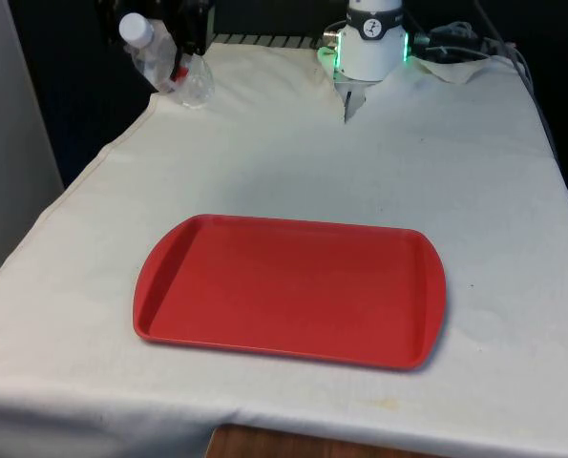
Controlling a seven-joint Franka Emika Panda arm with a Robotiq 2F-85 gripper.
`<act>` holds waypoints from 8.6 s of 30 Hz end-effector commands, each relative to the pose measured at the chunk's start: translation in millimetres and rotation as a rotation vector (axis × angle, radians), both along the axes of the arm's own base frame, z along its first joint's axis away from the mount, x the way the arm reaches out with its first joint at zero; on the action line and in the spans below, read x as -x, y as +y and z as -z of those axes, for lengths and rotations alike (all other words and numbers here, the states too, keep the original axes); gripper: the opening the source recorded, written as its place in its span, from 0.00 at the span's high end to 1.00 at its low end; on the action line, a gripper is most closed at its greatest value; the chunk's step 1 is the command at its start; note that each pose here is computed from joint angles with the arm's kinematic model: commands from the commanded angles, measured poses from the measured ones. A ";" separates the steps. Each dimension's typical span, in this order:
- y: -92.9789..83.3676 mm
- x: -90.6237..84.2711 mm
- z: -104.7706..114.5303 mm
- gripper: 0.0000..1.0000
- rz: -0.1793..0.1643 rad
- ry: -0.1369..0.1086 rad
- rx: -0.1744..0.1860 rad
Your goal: Place the bottle upright on the tray.
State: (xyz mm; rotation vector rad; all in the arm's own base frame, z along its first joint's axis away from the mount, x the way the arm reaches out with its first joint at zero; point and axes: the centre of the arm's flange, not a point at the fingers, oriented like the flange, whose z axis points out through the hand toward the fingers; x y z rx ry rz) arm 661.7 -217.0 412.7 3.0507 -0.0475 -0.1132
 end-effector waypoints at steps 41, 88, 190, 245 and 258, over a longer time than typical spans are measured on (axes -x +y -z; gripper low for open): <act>44.9 -14.4 -17.6 0.68 -0.065 -0.171 -0.043; 46.2 0.1 -18.6 0.68 -0.055 -0.201 -0.089; 160.4 54.2 -18.5 0.68 -0.097 -0.615 -0.276; 198.2 49.2 3.9 0.68 -0.202 -0.870 -0.017; 201.4 48.7 4.7 0.68 -0.203 -0.866 -0.027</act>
